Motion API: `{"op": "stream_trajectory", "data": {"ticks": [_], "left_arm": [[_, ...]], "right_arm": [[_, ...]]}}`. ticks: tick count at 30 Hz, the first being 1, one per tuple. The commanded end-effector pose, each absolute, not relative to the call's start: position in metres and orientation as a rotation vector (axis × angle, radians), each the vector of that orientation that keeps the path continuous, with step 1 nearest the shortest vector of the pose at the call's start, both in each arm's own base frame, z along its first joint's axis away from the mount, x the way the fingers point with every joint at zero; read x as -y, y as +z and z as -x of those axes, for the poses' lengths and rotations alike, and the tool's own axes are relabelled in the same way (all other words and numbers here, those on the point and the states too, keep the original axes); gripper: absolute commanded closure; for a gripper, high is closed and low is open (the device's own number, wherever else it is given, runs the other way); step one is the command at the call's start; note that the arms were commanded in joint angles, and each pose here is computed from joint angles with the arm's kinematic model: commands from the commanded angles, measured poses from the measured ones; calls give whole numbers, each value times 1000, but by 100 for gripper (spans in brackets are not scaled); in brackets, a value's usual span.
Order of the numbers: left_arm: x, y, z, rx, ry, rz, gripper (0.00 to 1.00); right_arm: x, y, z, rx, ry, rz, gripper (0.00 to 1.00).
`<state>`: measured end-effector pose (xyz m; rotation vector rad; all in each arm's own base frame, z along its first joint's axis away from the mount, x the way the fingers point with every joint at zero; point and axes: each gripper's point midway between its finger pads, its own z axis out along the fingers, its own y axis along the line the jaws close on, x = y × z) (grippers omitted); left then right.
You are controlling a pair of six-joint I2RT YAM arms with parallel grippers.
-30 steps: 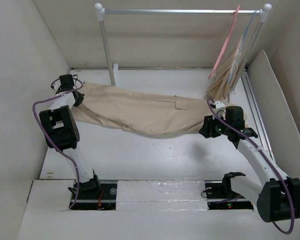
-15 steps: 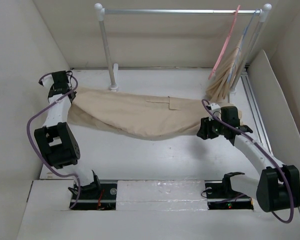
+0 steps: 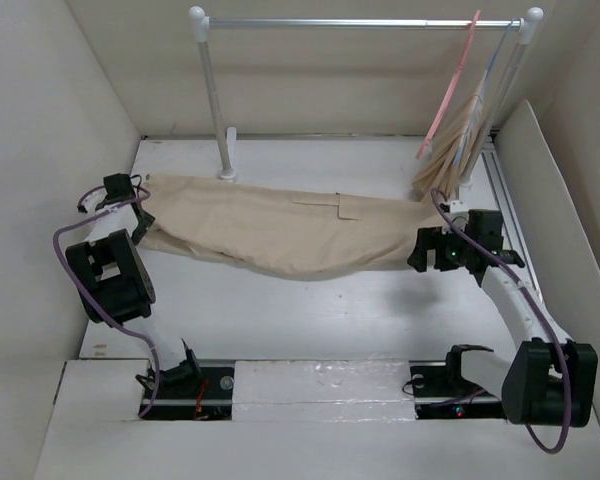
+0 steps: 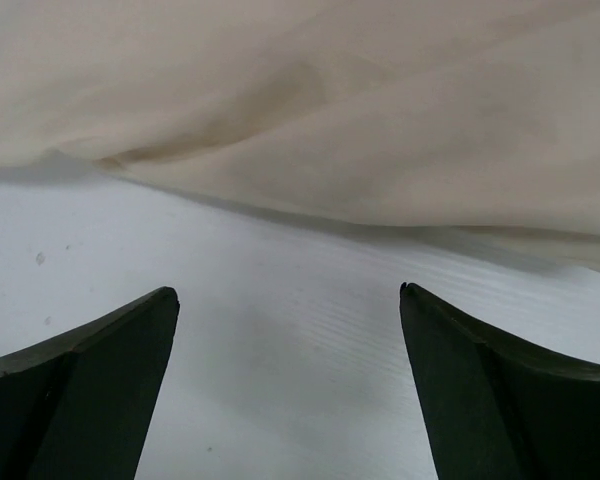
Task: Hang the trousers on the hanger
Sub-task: Fold the trousers at the center of the board.
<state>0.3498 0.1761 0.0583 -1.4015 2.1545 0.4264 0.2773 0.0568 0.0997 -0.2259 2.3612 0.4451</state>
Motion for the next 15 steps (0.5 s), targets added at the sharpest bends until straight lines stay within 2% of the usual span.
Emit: {"op": "stream_trajectory", "data": {"ticks": [1, 3, 5, 7, 10, 15], "left_arm": [[-185, 83, -351, -2084, 436, 1402, 15], [-176, 102, -352, -2028, 335, 1369, 12], [-164, 114, -349, -1980, 242, 1357, 4], [-144, 117, -354, -1980, 110, 1322, 1], [-125, 117, -359, -1980, 21, 1248, 1], [-123, 77, -359, -2132, 54, 1311, 1]], "right_arm": [[-29, 113, -293, -2305, 379, 85, 2], [-10, 113, -301, -2283, 398, -22, 0], [-1, 114, -307, -2259, 448, -96, 0], [3, 115, -313, -2249, 472, -149, 0], [9, 120, -316, -2224, 469, -195, 0], [33, 105, -308, -2238, 444, -354, 0]]}}
